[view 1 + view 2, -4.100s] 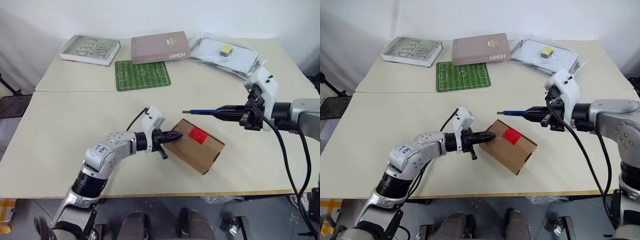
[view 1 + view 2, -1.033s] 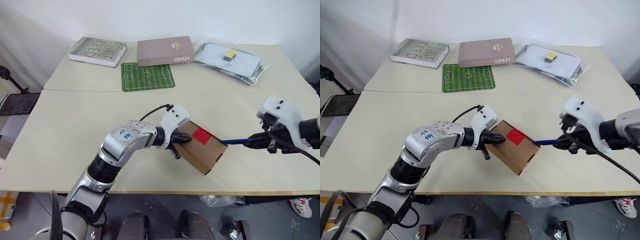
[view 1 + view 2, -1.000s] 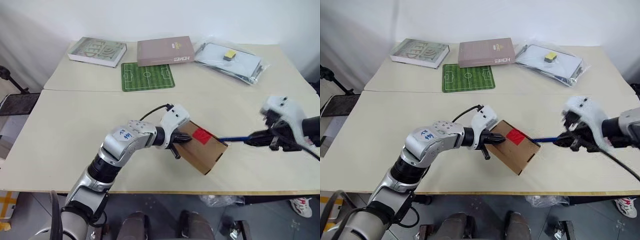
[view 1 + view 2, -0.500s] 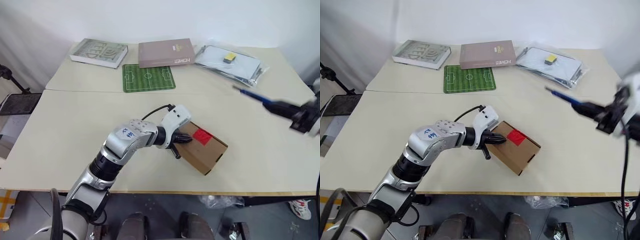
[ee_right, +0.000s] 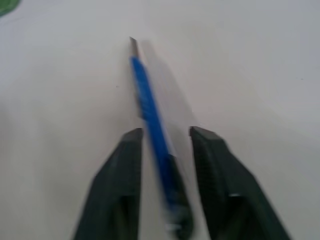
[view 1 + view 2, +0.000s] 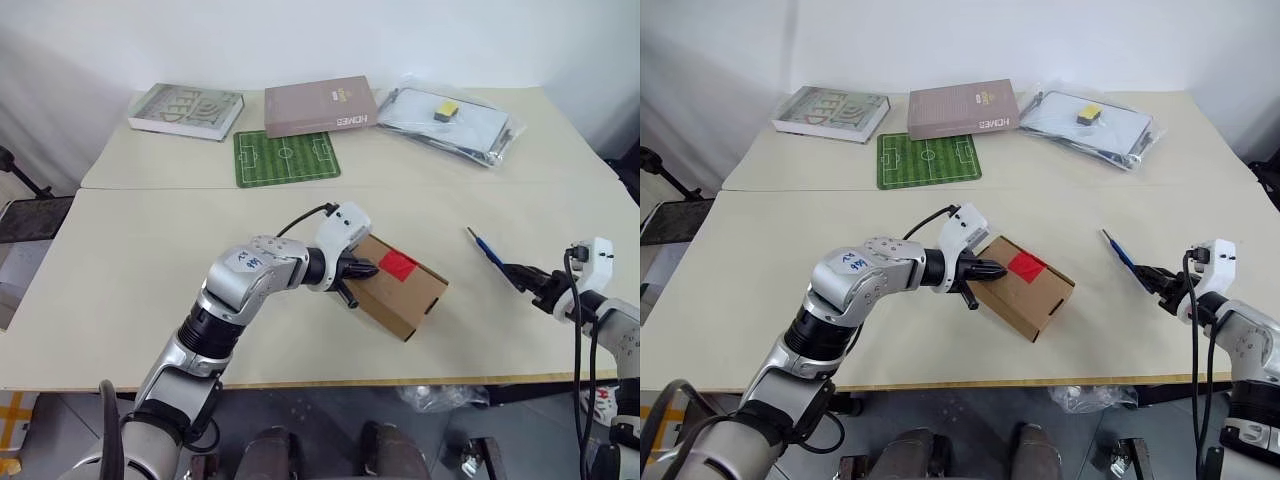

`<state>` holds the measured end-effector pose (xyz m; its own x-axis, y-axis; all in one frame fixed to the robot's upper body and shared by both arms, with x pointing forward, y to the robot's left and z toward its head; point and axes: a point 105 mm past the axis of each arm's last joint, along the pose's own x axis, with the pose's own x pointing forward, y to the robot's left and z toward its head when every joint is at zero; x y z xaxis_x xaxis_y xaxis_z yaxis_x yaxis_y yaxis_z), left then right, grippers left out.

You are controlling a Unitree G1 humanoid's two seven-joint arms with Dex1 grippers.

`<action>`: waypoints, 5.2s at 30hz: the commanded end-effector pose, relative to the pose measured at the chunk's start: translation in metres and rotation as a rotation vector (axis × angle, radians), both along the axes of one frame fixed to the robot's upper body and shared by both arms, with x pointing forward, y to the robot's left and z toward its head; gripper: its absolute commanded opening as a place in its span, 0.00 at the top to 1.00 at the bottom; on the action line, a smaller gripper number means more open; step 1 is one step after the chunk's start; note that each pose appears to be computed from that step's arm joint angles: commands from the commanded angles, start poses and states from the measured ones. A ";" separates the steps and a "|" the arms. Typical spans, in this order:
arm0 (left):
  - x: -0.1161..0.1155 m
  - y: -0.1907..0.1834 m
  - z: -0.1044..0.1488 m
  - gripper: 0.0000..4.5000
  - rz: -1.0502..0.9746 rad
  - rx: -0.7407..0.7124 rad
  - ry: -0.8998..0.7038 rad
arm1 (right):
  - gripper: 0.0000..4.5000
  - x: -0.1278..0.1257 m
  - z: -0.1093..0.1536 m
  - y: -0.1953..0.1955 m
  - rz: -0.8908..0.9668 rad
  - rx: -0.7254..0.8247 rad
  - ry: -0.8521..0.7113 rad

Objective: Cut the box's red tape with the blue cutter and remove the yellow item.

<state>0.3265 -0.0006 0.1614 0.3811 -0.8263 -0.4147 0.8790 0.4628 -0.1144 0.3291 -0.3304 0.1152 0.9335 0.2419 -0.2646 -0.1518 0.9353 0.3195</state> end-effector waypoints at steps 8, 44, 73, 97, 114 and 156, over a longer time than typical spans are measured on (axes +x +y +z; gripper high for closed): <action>-0.014 0.025 0.041 1.00 -0.020 -0.021 -0.047 | 0.01 -0.009 0.079 0.029 0.225 -0.308 -0.155; -0.005 0.039 -0.025 1.00 0.298 -0.160 0.094 | 1.00 0.011 0.043 0.202 0.883 -0.524 0.022; -0.040 0.067 0.027 1.00 0.013 -0.364 0.155 | 1.00 0.012 0.104 0.150 0.599 -0.631 -0.115; 0.005 0.035 0.001 1.00 -0.081 0.007 -0.065 | 0.01 0.018 0.074 0.183 0.537 -0.460 -0.037; -0.002 0.037 -0.002 1.00 -0.080 0.014 -0.045 | 0.01 0.024 0.028 0.142 0.512 -0.580 0.097; -0.009 0.043 -0.007 1.00 -0.058 0.038 -0.026 | 0.01 0.043 0.017 0.183 0.719 0.088 0.390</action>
<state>0.3216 0.0425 0.1629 0.3616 -0.8390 -0.4067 0.9057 0.4195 -0.0601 0.3777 -0.1605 0.1438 0.4552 0.7515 -0.4775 -0.5603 0.6586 0.5023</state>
